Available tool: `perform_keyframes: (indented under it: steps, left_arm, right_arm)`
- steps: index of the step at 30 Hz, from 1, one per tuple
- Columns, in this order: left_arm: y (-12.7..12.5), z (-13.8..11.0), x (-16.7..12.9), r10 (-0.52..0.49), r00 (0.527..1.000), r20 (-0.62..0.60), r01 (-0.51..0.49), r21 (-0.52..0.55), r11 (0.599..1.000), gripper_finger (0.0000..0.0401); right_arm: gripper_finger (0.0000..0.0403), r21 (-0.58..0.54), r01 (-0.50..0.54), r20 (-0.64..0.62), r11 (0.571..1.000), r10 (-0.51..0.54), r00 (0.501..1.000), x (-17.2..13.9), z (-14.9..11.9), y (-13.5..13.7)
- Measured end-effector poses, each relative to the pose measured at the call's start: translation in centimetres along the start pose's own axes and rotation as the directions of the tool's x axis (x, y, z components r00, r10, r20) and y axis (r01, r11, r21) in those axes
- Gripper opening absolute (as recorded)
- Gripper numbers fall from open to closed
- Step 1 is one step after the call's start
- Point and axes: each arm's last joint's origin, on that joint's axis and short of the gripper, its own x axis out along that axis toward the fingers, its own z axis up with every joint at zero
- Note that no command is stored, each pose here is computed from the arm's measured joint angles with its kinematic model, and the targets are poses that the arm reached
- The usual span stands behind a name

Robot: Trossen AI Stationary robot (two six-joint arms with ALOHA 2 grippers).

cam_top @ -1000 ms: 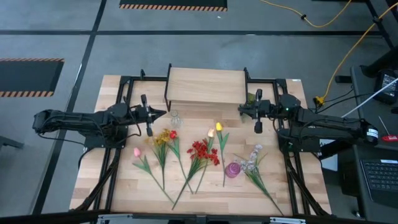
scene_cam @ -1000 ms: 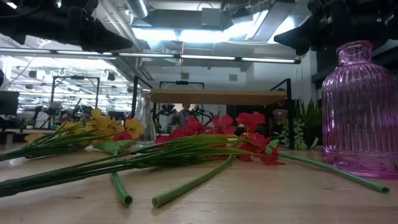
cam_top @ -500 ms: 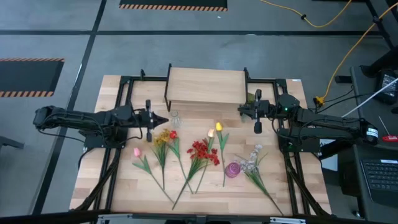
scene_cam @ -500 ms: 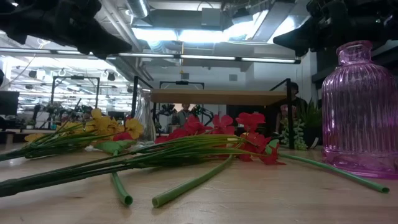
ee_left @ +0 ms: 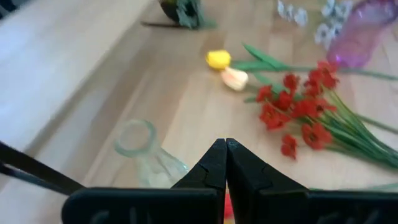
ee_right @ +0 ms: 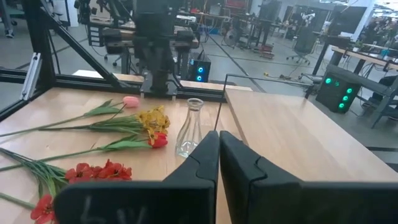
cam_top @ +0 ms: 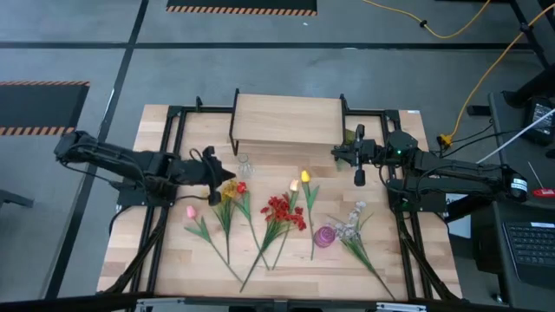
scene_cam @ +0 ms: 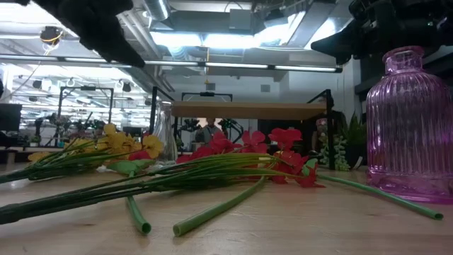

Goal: Pick and place flowers into a vace then onto a shelf
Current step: Put the yellow flowers into the transparent vase

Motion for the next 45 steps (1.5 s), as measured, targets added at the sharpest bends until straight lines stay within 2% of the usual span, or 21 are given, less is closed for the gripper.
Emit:
perform_keyframes:
  steps: [7,16,25,31,37,45]
  left_arm:
    - [-3.2,1.7,0.1,0.063,0.989,-0.134,-0.065,-0.011,0.998,0.0002]
    - [-7.8,2.0,0.3,0.071,0.956,-0.284,-0.121,-0.162,0.979,0.0002]
    - [-11.6,3.0,0.1,0.094,0.876,-0.474,-0.242,-0.262,0.934,0.0002]
    - [-12.8,2.9,0.4,0.095,0.843,-0.530,-0.307,-0.329,0.893,0.0003]
    - [-13.2,2.4,1.0,0.090,0.818,-0.569,-0.328,-0.333,0.884,0.0008]
    - [-13.6,1.9,1.7,0.113,0.803,-0.585,-0.405,-0.398,0.823,0.0059]
  right_arm:
    - [0.0018,0.002,0.000,0.000,1.000,0.000,1.000,0.0,0.0,0.0]
    - [0.0018,0.004,-0.002,-0.006,1.000,0.002,1.000,0.0,-0.1,0.0]
    - [0.0018,0.014,-0.009,-0.034,1.000,0.009,0.999,0.0,-0.3,0.1]
    - [0.0018,0.019,-0.012,-0.054,1.000,0.013,0.998,0.0,-0.5,0.1]
    - [0.0018,0.037,-0.015,-0.076,0.999,0.018,0.997,0.0,-0.8,0.2]
    - [0.0018,0.046,-0.015,-0.079,0.999,0.019,0.997,0.0,-0.8,0.2]
